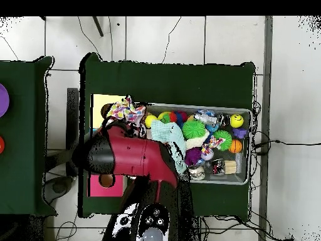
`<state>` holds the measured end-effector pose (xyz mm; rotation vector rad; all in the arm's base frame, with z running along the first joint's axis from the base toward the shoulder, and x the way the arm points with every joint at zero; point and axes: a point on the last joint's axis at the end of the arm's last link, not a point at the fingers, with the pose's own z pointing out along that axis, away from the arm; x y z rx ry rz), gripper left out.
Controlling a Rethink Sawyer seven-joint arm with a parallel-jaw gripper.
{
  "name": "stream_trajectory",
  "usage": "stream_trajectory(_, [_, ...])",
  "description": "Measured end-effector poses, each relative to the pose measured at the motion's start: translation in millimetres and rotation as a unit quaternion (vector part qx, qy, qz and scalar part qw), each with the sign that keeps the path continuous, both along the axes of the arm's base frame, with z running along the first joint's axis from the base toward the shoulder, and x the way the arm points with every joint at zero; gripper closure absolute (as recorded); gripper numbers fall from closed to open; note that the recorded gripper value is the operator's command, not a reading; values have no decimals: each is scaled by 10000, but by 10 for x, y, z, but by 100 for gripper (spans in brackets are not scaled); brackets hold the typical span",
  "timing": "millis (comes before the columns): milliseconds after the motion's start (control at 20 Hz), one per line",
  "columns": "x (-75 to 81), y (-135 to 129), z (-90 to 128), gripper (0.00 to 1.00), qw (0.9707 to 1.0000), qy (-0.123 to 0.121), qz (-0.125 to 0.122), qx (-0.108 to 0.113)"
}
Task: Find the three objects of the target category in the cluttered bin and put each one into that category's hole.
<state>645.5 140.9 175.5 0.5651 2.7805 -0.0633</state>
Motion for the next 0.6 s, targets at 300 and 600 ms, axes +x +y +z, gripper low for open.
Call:
stream_trajectory(300, [206, 0, 91, 100, 9998, -175, -106, 37])
stream_trajectory(600, [244, 57, -30, 100, 9997, -118, -198, 113])
